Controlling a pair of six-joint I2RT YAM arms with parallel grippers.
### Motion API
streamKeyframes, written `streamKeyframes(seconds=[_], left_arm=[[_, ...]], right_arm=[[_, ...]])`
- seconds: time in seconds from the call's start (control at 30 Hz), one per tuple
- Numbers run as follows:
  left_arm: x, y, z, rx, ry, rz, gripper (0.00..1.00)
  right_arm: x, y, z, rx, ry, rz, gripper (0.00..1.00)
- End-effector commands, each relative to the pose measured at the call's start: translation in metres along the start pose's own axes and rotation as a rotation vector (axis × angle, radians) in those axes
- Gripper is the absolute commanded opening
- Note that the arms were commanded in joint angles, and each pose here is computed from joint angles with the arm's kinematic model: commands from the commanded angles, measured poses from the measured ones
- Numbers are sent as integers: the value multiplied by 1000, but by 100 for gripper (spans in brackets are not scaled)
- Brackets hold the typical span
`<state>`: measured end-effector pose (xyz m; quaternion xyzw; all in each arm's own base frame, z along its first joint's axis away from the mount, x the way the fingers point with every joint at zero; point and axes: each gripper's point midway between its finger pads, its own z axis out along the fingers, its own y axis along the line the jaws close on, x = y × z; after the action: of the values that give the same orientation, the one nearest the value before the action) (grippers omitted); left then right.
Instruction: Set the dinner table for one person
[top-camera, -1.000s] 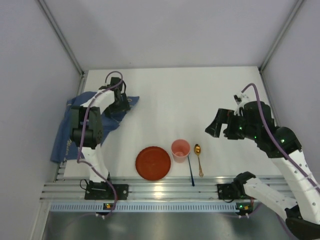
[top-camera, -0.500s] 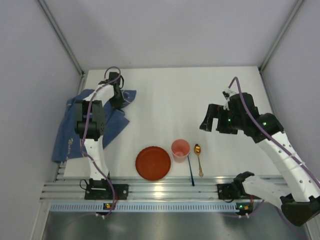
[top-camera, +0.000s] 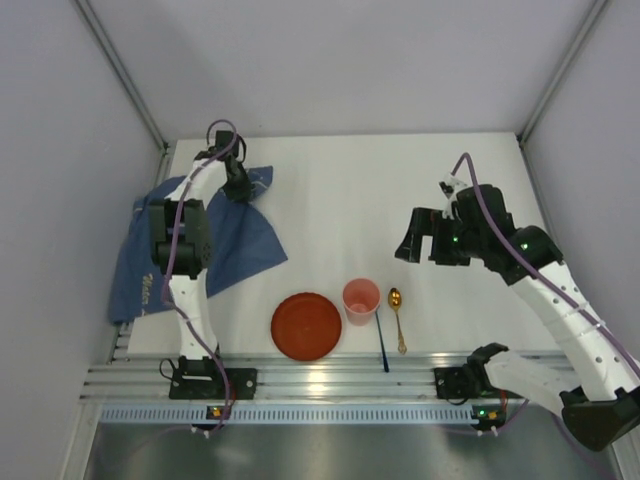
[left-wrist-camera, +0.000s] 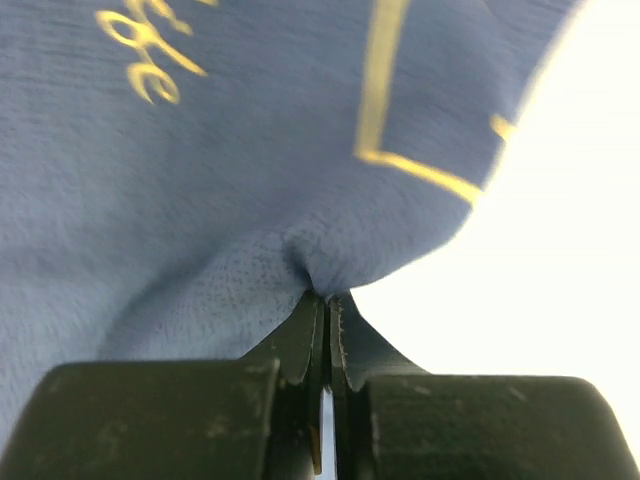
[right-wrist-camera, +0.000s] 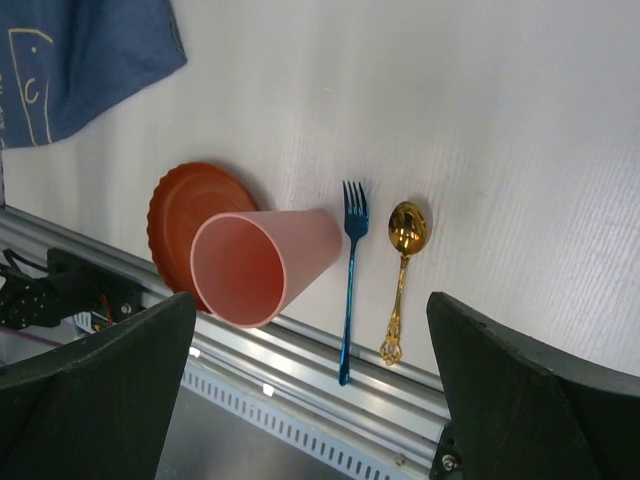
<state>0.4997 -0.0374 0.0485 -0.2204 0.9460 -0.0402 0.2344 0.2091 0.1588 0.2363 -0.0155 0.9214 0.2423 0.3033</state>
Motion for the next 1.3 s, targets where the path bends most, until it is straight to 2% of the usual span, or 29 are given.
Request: streamKeyframes(seconds=[0.0, 0.03, 0.1, 0.13, 0.2, 0.23, 0.27, 0.33, 0.43, 0.47, 0.5, 0.53, 0.57, 0.63, 0.73, 0.77, 0.9, 0.97, 1.0, 1.03, 1.07, 1.17, 1.2, 1.27], left_arm=[[-31, -64, -24, 194, -69, -49, 0], [-43, -83, -34, 241, -95, -67, 0], [-36, -119, -37, 326, -66, -80, 0], [-46, -140, -50, 384, -90, -81, 0], [-28, -183, -54, 480, -48, -60, 0], [-35, -207, -69, 547, -72, -75, 0], [-12, -235, -66, 594, -27, -44, 0], [-5, -273, -85, 668, -34, -38, 0], [48, -337, -104, 795, 20, 20, 0], [57, -346, -107, 820, 30, 28, 20], [67, -353, -107, 832, 53, 25, 44], [75, -358, -110, 842, 68, 29, 87], [85, -365, -114, 860, 81, 42, 99], [96, -371, -124, 871, 92, 55, 99], [88, -369, -144, 878, 52, 47, 99], [77, -368, -162, 900, 18, 41, 99], [44, -343, -187, 862, -65, 48, 99], [13, -309, -188, 774, -144, 63, 99], [17, -283, -171, 677, -114, 70, 99], [2, -256, -158, 607, -131, 56, 99], [2, -224, -143, 503, -140, 70, 99], [-9, -151, -118, 327, -139, 46, 98], [2, -121, -94, 232, -113, 60, 99], [5, -89, -79, 164, -97, 67, 98]], right_arm=[[-6, 3, -10, -26, -62, -30, 100], [-5, 2, -10, -20, -64, -33, 100], [-2, -1, -12, -13, -64, -34, 100], [-1, -3, -13, -7, -67, -35, 100], [3, -7, -14, 4, -66, -33, 100], [3, -8, -16, 6, -79, -32, 100], [6, -10, -16, 12, -80, -29, 100], [6, -13, -20, 19, -97, -28, 100], [9, -15, -23, 22, -104, -26, 100], [10, -15, -24, 21, -103, -26, 100], [10, -15, -25, 21, -107, -25, 100], [10, -16, -25, 22, -106, -25, 100], [12, -16, -25, 23, -105, -24, 100], [13, -18, -26, 25, -106, -24, 100], [17, -19, -22, 24, -93, -22, 100], [20, -20, -20, 24, -84, -22, 100], [22, -16, -15, -3, -68, -21, 100], [22, -15, -14, -9, -68, -25, 100], [22, -16, -14, -4, -70, -22, 100], [22, -17, -14, -2, -69, -23, 100], [23, -17, -13, 0, -66, -22, 100], [23, -20, -13, 16, -66, -23, 100], [23, -20, -13, 16, -66, -24, 100], [23, -20, -12, 18, -66, -24, 100]])
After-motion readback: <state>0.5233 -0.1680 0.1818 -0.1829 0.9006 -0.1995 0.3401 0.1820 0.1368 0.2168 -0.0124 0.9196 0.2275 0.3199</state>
